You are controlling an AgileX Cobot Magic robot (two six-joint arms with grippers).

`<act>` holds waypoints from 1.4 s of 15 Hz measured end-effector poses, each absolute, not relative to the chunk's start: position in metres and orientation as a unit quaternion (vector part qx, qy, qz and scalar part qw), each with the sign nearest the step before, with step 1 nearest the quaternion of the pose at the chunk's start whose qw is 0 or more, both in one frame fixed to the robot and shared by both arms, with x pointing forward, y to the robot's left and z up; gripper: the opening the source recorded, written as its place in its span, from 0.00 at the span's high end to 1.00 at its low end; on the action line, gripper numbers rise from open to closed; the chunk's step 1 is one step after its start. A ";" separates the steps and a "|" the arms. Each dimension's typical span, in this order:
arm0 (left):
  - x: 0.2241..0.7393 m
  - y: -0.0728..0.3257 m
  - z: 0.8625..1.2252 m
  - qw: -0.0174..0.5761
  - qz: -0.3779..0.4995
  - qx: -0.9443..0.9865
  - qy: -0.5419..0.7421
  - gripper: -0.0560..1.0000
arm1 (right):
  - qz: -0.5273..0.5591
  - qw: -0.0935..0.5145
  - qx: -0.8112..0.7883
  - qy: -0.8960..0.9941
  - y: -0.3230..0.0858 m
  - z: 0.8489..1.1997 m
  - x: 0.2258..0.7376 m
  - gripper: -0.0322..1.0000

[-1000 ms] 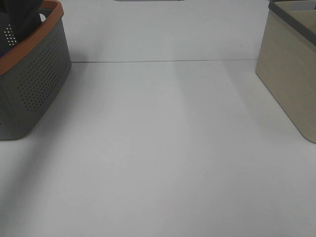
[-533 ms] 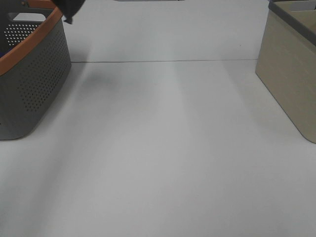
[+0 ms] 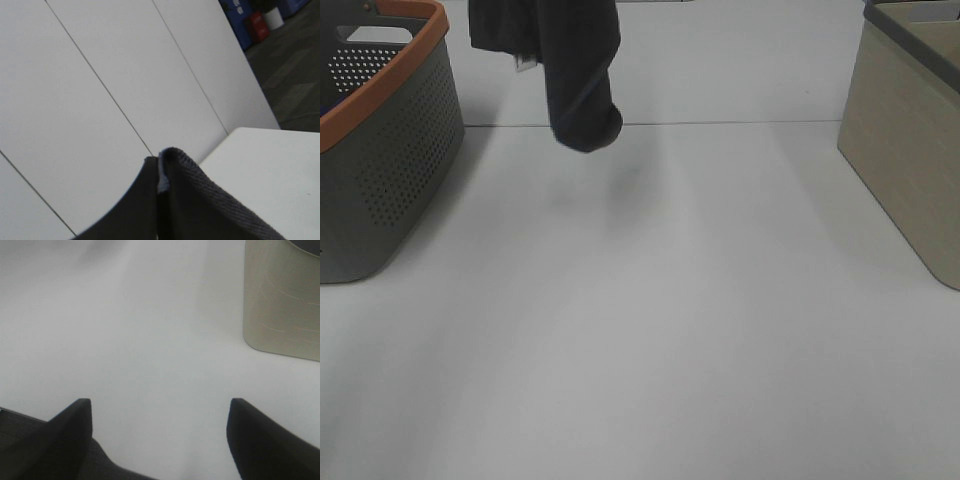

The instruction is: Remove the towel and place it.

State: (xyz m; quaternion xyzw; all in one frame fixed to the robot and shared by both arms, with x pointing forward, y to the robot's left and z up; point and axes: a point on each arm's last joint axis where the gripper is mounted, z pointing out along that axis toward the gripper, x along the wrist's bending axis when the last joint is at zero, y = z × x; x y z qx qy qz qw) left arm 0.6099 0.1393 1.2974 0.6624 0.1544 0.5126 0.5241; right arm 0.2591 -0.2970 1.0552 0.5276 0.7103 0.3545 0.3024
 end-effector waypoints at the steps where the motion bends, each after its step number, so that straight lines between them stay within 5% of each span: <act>1: 0.614 0.135 1.288 0.522 0.488 0.683 0.151 0.95 | 0.363 0.301 0.526 0.708 -0.294 1.059 0.265 0.25; 5: 0.626 0.117 1.250 0.493 0.415 0.758 0.097 0.95 | 0.471 0.321 0.479 0.668 -0.276 1.084 0.295 0.25; 10: 0.618 0.101 1.217 0.470 0.293 0.832 0.002 0.95 | 0.481 0.377 0.422 0.669 -0.260 1.092 0.352 0.25; 17: 0.609 0.110 1.201 0.408 0.231 0.883 -0.035 0.95 | 0.355 0.323 0.406 0.778 -0.233 1.024 0.437 0.25; 21: 0.610 0.111 1.200 0.396 0.236 0.887 -0.037 0.95 | 0.342 0.314 0.303 0.832 -0.177 0.987 0.452 0.25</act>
